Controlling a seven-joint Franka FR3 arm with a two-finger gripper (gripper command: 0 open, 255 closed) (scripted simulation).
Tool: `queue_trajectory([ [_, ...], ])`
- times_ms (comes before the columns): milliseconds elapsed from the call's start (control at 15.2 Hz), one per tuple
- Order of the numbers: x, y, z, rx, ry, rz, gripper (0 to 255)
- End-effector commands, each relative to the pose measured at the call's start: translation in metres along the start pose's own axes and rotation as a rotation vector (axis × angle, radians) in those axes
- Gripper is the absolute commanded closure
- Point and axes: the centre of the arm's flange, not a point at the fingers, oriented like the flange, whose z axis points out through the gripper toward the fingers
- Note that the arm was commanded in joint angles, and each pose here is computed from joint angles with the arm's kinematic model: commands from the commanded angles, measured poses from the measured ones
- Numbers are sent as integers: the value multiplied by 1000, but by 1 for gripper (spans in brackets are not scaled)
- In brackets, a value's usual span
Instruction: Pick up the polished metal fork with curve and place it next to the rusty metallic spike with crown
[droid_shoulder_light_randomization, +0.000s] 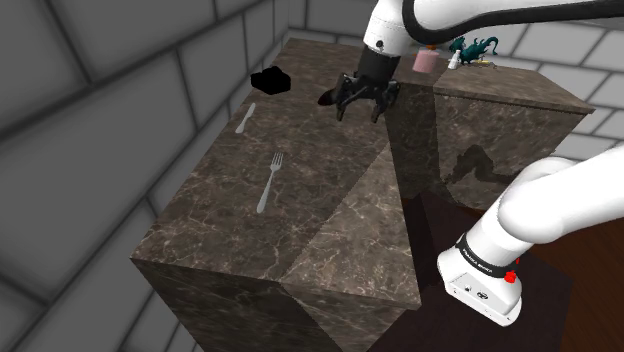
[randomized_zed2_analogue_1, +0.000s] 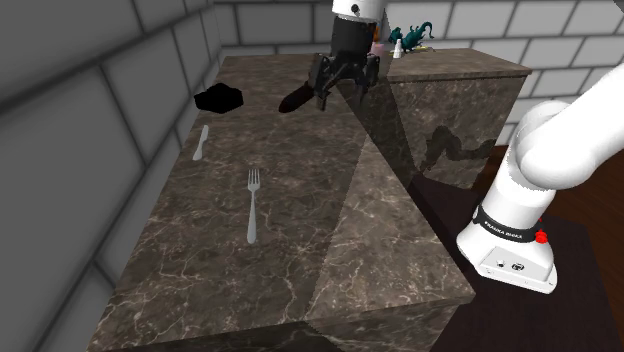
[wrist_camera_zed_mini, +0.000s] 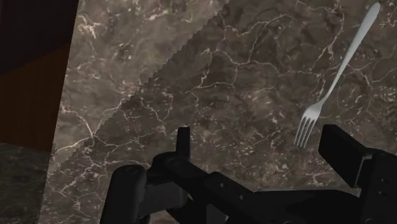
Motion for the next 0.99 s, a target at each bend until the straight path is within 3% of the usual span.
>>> queue_trajectory([
  [0,4,-24,19,-10,4,41,0],
  [924,50,-158,150,-94,33,312,0],
])
